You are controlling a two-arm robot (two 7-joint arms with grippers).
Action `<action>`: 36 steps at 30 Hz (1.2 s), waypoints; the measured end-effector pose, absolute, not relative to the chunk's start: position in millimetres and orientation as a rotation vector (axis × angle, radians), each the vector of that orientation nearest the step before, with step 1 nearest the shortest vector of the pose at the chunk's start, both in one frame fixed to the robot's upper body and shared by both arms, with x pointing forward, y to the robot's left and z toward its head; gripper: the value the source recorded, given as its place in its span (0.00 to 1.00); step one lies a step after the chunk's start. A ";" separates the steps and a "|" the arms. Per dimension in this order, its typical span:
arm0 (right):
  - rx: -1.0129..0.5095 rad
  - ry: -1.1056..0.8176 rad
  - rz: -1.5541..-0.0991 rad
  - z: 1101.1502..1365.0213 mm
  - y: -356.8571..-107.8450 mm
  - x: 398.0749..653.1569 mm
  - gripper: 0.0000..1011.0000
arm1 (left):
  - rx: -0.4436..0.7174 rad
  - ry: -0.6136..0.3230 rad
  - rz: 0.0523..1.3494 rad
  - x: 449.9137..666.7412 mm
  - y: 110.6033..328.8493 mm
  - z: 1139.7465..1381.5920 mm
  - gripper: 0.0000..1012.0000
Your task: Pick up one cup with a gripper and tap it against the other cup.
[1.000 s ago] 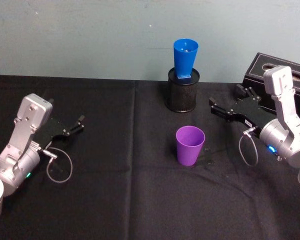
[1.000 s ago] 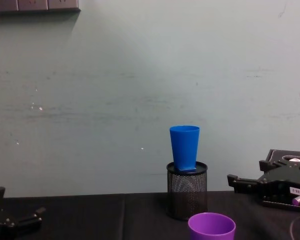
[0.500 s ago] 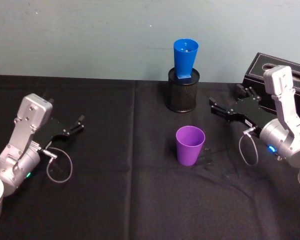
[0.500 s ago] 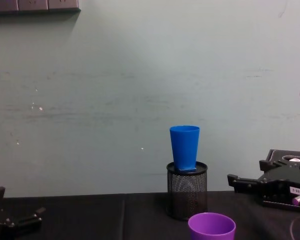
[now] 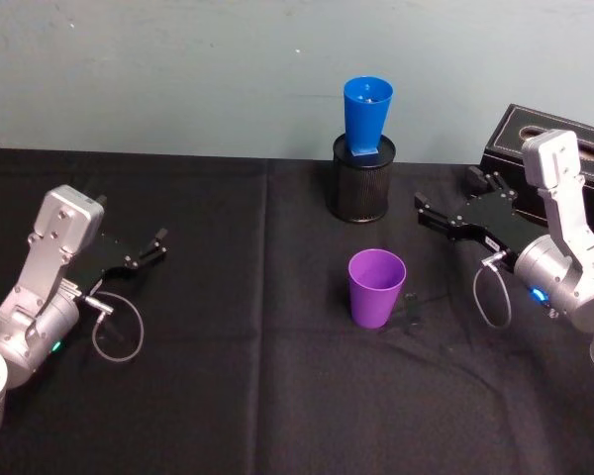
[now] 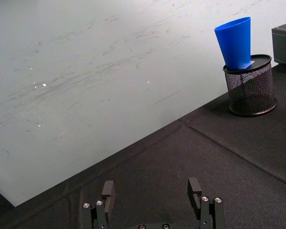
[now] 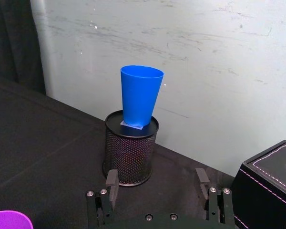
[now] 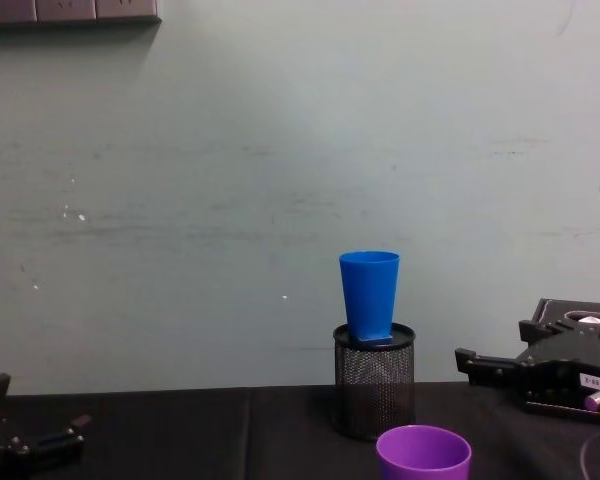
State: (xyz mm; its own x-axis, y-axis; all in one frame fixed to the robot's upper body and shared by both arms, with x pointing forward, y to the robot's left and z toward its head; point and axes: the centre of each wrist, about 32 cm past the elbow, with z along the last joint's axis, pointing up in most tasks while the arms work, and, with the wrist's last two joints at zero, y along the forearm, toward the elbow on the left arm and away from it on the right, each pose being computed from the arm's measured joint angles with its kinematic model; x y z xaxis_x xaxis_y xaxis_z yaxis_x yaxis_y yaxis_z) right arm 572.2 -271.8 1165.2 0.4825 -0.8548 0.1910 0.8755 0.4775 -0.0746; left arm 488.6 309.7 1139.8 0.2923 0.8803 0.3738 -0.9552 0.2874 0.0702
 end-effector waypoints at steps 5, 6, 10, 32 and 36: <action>-0.170 -0.134 -1.060 1165.2 -271.8 572.2 0.99 | 0.305 -0.285 1.248 488.6 309.7 1139.8 0.99; -0.170 -0.134 -1.060 1165.2 -271.8 572.2 0.99 | 0.304 -0.285 1.248 488.6 309.7 1139.8 0.99; -0.170 -0.134 -1.060 1165.2 -271.8 572.2 0.99 | 0.304 -0.285 1.248 488.6 309.7 1139.8 0.99; -0.170 -0.134 -1.060 1165.2 -271.8 572.3 0.99 | 0.305 -0.285 1.248 488.6 309.7 1139.8 0.99; -0.170 -0.134 -1.060 1165.2 -271.8 572.2 0.99 | 0.305 -0.285 1.248 488.6 309.7 1139.8 0.99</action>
